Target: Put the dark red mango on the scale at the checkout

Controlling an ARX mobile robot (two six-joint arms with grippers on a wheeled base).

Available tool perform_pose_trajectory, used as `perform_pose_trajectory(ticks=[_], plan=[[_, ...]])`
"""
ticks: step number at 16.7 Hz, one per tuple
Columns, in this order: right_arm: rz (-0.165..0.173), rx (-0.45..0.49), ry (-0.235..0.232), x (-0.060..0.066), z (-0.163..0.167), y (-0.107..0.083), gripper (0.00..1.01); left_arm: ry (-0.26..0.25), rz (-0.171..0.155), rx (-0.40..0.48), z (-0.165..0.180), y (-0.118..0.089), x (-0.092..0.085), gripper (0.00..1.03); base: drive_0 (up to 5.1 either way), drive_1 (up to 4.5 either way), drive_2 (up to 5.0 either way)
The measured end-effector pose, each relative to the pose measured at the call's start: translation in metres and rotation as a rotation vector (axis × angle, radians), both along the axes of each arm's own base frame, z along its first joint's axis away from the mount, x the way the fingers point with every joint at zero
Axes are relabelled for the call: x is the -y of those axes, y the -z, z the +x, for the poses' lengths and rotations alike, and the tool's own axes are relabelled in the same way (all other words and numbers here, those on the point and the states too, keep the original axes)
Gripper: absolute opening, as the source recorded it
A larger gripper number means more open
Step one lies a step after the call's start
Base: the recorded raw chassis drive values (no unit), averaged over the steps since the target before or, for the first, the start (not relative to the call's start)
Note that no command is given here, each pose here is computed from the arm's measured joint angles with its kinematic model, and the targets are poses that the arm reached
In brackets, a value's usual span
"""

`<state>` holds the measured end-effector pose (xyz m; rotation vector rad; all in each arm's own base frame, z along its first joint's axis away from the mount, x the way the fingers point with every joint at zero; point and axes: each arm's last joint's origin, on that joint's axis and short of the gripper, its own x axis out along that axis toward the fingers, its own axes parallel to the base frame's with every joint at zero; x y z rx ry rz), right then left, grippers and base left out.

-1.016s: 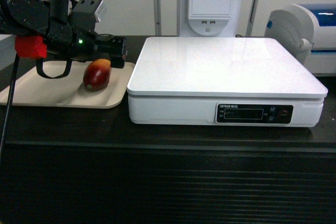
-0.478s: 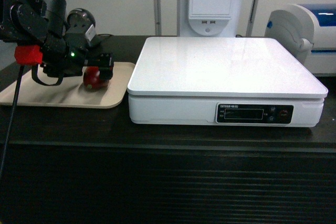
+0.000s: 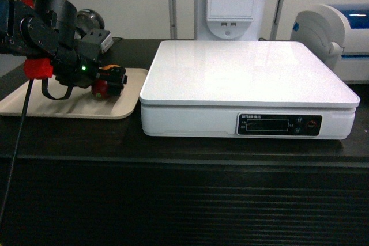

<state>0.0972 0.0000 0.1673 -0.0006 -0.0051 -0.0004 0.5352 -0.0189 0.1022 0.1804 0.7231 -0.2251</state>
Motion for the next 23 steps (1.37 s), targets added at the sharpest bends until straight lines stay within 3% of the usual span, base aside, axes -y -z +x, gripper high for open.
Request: perform_pose_trajectory(ticks=[2,8,10,13,15,16,19,23], plan=[[0.000,0.000,0.000,0.000,0.000,0.000,0.98,0.013,0.008,0.002,0.000,0.000,0.000,0.66,0.0,0.00,0.0],[0.000,-0.001,0.000,0.000,0.000,0.000,0.98,0.011,0.014,0.021,-0.012,-0.005,-0.001,0.63,0.0,0.00,0.0],[0.000,0.000,0.000,0.000,0.000,0.000,0.98,0.011,0.014,0.065,-0.027,-0.024,0.000,0.63,0.0,0.00,0.0],[0.000,0.000,0.000,0.000,0.000,0.000,0.98,0.014,0.012,0.095,-0.035,-0.035,0.001,0.63,0.0,0.00,0.0],[0.000,0.000,0.000,0.000,0.000,0.000,0.98,0.025,0.003,0.170,-0.057,-0.069,0.008,0.63,0.0,0.00,0.0],[0.000,0.000,0.000,0.000,0.000,0.000,0.98,0.040,-0.004,0.213,-0.069,-0.086,0.015,0.63,0.0,0.00,0.0],[0.000,0.000,0.000,0.000,0.000,0.000,0.98,0.125,-0.074,0.267,-0.098,-0.119,0.051,0.63,0.0,0.00,0.0],[0.000,0.000,0.000,0.000,0.000,0.000,0.98,0.225,-0.147,0.261,-0.114,-0.128,0.110,0.63,0.0,0.00,0.0]])
